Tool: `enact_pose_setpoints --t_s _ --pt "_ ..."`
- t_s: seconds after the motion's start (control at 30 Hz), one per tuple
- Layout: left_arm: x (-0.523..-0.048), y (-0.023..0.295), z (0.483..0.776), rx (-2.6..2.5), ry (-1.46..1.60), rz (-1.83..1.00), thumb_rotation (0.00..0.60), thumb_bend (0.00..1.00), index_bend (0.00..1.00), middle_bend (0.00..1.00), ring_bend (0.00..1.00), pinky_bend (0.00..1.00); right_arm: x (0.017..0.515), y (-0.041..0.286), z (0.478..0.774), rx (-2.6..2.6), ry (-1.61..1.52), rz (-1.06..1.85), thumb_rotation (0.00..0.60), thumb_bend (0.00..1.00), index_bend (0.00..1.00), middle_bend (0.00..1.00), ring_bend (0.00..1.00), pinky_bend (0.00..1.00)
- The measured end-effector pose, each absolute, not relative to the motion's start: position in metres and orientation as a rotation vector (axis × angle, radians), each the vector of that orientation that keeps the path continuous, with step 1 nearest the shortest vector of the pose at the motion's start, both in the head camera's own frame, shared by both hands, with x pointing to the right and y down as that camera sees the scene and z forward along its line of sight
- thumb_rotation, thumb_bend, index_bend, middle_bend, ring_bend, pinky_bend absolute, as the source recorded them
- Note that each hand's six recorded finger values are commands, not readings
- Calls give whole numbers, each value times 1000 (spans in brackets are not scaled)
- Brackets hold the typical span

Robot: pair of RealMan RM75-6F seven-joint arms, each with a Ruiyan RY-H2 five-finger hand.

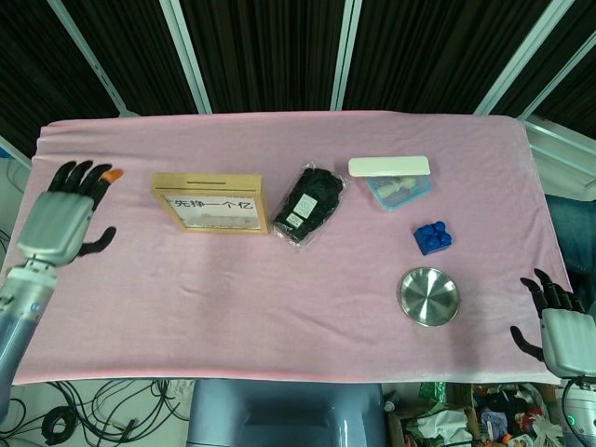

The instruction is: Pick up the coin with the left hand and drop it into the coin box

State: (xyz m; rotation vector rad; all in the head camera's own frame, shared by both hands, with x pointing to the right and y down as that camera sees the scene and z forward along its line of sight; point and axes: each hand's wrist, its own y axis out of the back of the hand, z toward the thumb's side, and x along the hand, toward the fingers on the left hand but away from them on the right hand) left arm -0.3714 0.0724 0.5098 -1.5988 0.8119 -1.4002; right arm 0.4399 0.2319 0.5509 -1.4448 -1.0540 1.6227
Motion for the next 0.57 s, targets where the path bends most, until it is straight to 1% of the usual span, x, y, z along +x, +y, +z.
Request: enact_pose_setpoints --t_s 0.03,0.13,0.33,0.43,0.57 --pt "-380 91 512 -1604 820 -1407 600 333 130 57 0 0 439 232 551 -1445 -1049 1618 600 202 156 63 163 199" --pt "-398 134 516 -1613 861 -1428 600 333 131 50 0 0 436 233 551 -1450 -1033 1603 600 201 150 62 163 199" --pt "-428 198 530 -1624 932 -1459 600 333 131 50 0 0 433 233 551 -1460 -1017 1576 600 201 154 63 163 199" --pt "-437 212 534 -1656 960 -1444 600 333 131 51 0 0 432 232 551 -1459 -1024 1565 600 201 154 62 163 199" --pt "-439 219 536 -1698 989 -1420 600 333 131 52 0 0 431 232 551 -1454 -1029 1561 600 201 154 62 163 199"
